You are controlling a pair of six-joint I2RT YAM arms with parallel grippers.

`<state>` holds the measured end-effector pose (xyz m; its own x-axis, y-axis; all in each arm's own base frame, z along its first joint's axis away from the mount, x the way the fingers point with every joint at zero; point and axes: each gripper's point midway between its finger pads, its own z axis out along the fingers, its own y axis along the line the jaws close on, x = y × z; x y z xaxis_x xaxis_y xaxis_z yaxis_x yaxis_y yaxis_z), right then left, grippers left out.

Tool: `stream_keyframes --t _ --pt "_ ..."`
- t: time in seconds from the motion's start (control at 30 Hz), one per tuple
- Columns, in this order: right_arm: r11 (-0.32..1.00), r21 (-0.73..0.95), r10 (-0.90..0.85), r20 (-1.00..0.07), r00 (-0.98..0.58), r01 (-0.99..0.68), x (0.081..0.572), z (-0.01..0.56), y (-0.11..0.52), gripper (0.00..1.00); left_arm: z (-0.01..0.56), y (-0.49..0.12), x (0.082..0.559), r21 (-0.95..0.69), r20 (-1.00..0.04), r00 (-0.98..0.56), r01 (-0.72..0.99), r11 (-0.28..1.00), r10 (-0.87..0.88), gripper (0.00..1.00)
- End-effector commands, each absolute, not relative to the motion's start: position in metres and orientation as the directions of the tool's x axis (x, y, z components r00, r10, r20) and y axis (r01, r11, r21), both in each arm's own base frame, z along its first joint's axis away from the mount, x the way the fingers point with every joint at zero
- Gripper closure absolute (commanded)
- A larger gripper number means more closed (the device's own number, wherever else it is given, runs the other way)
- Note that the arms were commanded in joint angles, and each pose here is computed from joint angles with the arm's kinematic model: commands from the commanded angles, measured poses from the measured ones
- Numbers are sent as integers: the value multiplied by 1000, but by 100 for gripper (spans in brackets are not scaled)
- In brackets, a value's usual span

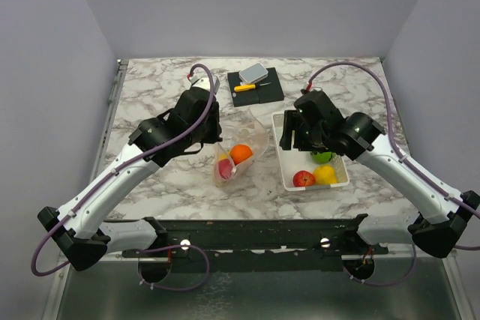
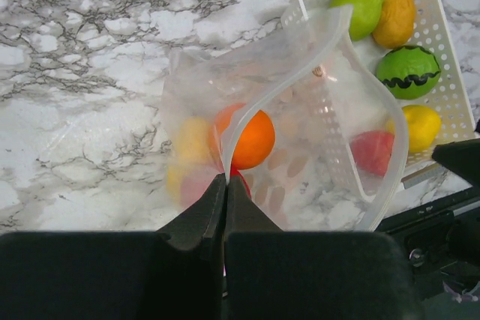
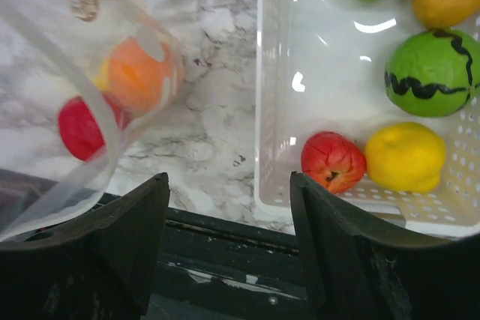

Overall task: Place the food in the zip-top bag and seal the zipper
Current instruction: Pick up the fake fruit from the bin.

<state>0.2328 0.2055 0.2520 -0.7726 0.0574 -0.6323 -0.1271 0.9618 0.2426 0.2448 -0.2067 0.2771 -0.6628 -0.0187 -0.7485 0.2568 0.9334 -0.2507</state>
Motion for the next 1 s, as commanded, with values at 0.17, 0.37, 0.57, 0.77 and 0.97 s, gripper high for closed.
stream_keyframes --t 0.17,0.37,0.57,0.77,0.97 --pt "985 167 57 -548 -835 -43 217 189 184 23 306 -195 256 -193 -804 -595 241 951 -12 100" --pt "993 117 44 -506 -861 -18 213 156 175 15 300 -192 255 -184 -799 -602 230 956 -9 100" --pt "997 77 45 -464 -885 11 212 126 166 11 295 -193 252 -194 -791 -611 233 953 -11 100" --pt "999 33 46 -424 -905 35 213 101 155 8 292 -197 250 -210 -781 -625 246 946 -10 100" --pt "999 -6 42 -398 -917 48 214 82 148 6 292 -197 249 -213 -779 -627 249 945 -11 100"
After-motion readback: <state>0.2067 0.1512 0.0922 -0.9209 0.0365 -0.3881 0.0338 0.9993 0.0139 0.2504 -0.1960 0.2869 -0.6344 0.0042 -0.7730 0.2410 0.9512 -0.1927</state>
